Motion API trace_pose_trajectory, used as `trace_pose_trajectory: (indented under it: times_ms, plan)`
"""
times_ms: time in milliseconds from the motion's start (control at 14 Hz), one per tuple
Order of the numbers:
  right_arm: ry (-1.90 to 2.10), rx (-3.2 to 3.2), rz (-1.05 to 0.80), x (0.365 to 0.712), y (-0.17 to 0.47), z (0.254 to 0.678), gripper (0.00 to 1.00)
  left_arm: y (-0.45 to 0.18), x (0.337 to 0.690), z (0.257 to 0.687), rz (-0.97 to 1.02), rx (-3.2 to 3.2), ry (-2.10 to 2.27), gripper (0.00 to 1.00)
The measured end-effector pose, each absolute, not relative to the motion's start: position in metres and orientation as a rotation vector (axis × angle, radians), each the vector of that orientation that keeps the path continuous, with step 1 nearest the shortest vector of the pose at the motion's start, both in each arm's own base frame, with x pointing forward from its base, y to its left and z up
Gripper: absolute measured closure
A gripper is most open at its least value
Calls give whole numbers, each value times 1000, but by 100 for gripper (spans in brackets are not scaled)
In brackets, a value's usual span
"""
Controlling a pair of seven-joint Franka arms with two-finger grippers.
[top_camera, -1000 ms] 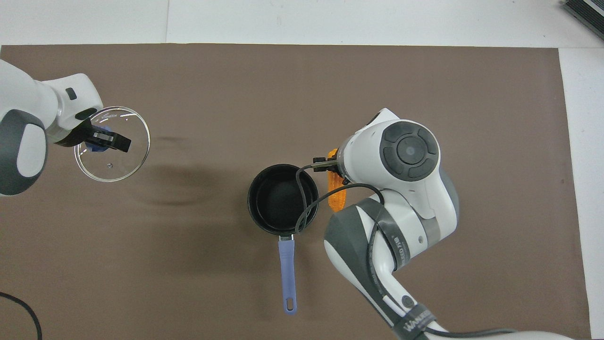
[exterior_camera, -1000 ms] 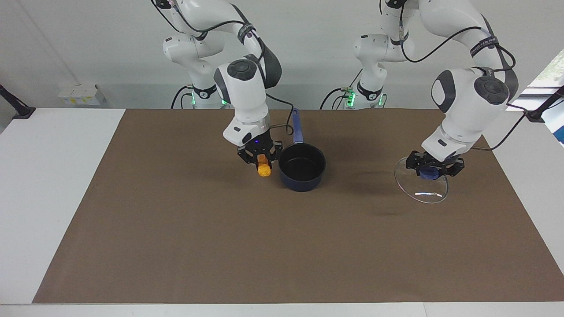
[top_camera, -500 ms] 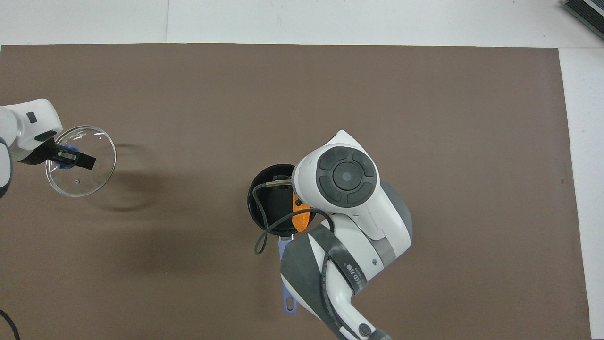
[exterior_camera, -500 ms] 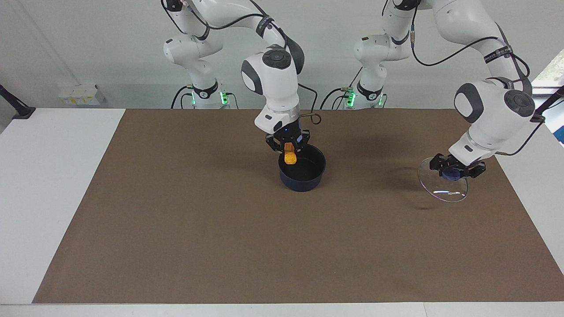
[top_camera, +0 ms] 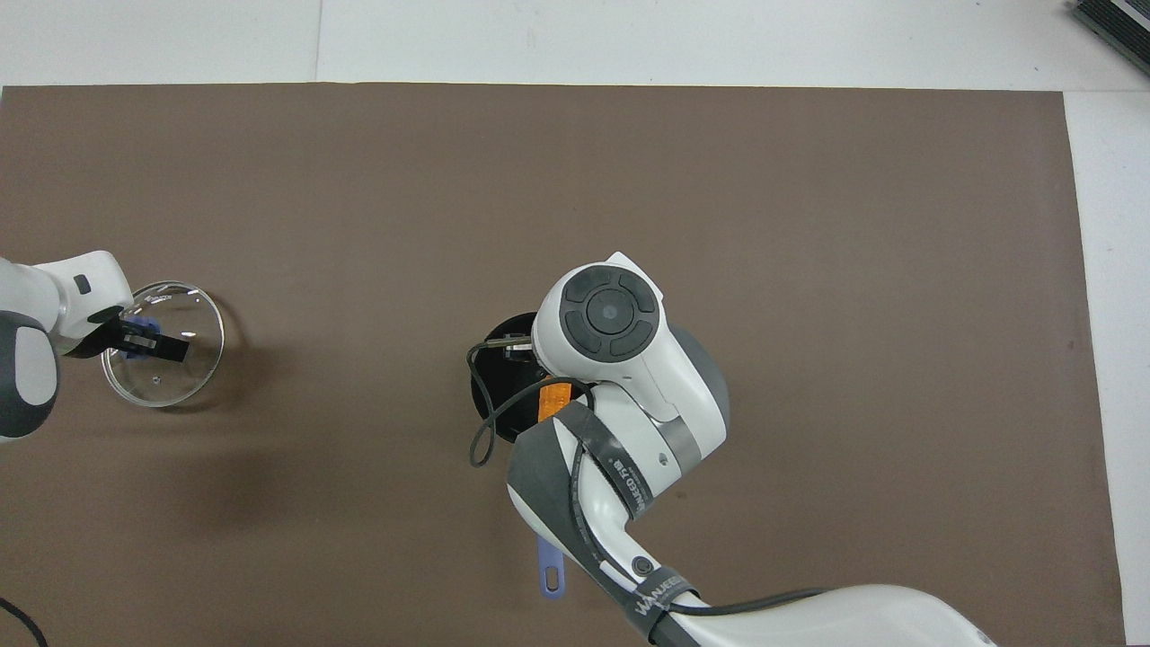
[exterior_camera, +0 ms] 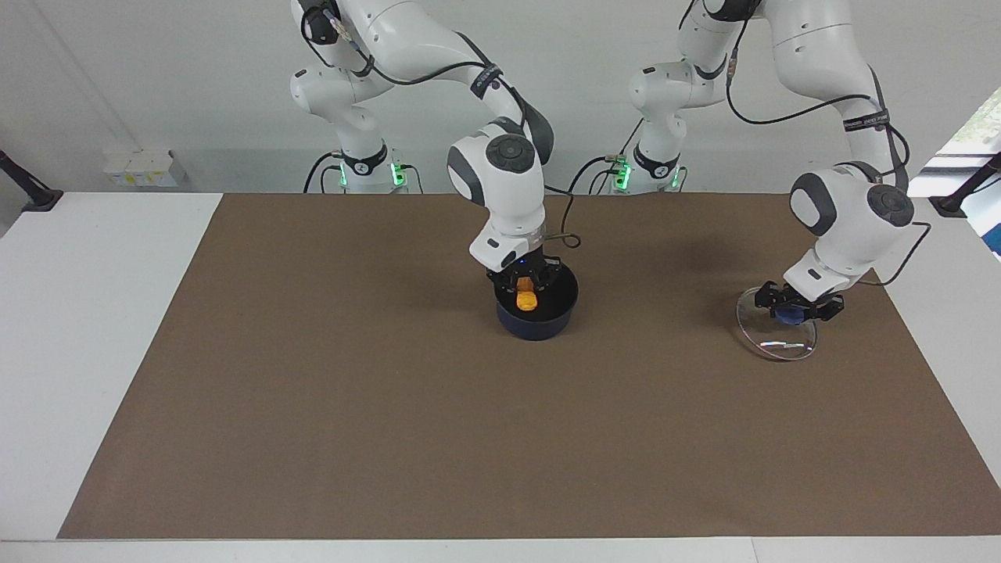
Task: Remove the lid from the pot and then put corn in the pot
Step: 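Lower the corn into the pot while the left gripper sets the lid down, then open the right gripper to release the corn into the pot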
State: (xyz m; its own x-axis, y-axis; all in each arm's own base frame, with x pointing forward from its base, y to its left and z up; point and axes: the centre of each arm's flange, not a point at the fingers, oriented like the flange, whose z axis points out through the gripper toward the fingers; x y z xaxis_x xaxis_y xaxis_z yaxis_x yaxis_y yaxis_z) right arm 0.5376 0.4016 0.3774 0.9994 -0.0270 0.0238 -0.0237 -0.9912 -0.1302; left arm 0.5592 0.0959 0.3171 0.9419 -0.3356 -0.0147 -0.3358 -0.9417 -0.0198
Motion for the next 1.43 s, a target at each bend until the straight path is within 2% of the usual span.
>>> trace_pose_trajectory:
  times_ms: [71, 143, 286, 357, 429, 643, 714, 857, 1000, 1143, 1429]
  plan:
    - [40, -3006, -42, 535, 408, 376, 62, 95, 559, 316, 14, -3074, 532, 41]
    - [37, -3004, -43, 532, 413, 376, 62, 95, 560, 318, 4, -3072, 532, 26]
    - [34, -3004, -43, 531, 415, 376, 62, 94, 564, 325, -28, -3065, 530, 6]
    - [37, -3003, -45, 532, 414, 375, 61, 93, 568, 331, -51, -3062, 519, 0]
    - [42, -3004, -45, 533, 413, 373, 54, 91, 573, 339, -77, -3062, 497, 0]
    - [52, -3002, -53, 537, 410, 369, 24, 68, 591, 368, -144, -3071, 394, 0]
    - [54, -2996, -64, 539, 410, 370, 24, 55, 598, 380, -146, -3081, 341, 0]
    - [52, -2990, -76, 540, 412, 374, 11, 25, 609, 410, -125, -3104, 220, 0]
    - [53, -2976, -104, 542, 412, 387, 9, 0, 617, 443, -117, -3113, 152, 0]
    - [86, -2962, -147, 549, 396, 421, 6, -9, 618, 467, -99, -3118, 135, 0]
    - [253, -2948, -205, 567, 312, 504, 0, -7, 615, 533, -42, -3165, 90, 0]
